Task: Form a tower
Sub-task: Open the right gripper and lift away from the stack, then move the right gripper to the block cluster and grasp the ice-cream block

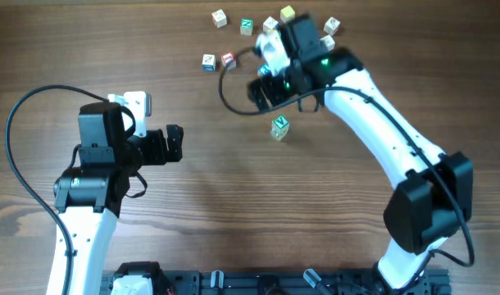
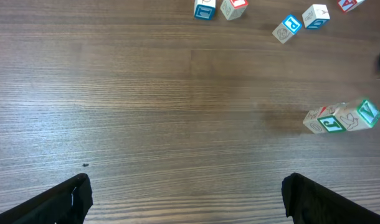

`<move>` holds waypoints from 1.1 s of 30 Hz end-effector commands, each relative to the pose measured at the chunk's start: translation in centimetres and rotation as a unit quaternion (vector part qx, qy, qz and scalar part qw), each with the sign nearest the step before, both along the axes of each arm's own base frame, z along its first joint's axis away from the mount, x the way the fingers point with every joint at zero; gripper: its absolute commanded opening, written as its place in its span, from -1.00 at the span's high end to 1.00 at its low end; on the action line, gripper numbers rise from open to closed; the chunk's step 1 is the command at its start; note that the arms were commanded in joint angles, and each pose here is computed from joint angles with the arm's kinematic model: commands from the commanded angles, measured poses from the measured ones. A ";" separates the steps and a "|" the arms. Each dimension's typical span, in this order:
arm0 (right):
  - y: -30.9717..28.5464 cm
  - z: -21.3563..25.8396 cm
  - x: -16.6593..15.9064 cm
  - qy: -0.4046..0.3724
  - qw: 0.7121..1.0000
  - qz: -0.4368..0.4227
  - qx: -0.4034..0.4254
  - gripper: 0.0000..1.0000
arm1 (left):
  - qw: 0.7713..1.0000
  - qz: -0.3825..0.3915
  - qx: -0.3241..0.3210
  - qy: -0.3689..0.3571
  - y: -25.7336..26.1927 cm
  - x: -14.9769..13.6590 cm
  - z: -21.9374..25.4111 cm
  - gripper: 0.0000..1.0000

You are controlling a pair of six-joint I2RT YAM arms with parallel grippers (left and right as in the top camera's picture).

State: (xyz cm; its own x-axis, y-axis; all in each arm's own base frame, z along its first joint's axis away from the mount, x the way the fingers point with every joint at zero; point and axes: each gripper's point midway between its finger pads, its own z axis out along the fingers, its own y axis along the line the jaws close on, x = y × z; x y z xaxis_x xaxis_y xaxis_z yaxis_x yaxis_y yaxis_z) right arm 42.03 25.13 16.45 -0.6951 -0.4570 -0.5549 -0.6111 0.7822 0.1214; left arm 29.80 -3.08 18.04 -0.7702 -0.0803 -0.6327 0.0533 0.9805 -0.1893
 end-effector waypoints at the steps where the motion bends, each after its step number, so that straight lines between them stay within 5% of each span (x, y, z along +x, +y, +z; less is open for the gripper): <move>1: 0.0 8.3 2.7 -0.074 0.994 -0.070 0.050 -0.99 | 1.000 0.000 0.004 0.002 0.1 -0.1 -0.2 -1.00; 6: -3.7 9.5 6.0 -0.108 0.981 -0.159 0.038 -0.99 | 1.000 0.000 0.004 0.002 0.1 -0.1 -0.2 -1.00; 11: -7.4 -1.4 12.3 -0.056 0.975 -0.215 0.007 -0.99 | 1.000 0.000 0.004 0.002 0.1 -0.1 -0.2 -1.00; 18: -7.2 -13.5 15.6 -0.015 0.964 -0.265 0.006 -0.95 | 1.000 0.000 0.004 0.002 0.1 -0.1 -0.2 -1.00; 23: -7.5 -15.5 14.6 0.016 0.961 -0.276 -0.004 -0.23 | 1.000 0.000 0.004 0.002 0.1 -0.1 -0.2 -1.00; 27: -7.8 -15.5 13.4 0.038 0.960 -0.276 -0.017 0.66 | 1.000 0.000 0.004 0.002 0.1 -0.1 -0.2 -1.00; 33: -8.1 -2.8 12.3 -0.023 0.961 -0.273 0.021 0.68 | 1.000 0.000 0.004 0.002 0.1 -0.1 -0.2 -1.00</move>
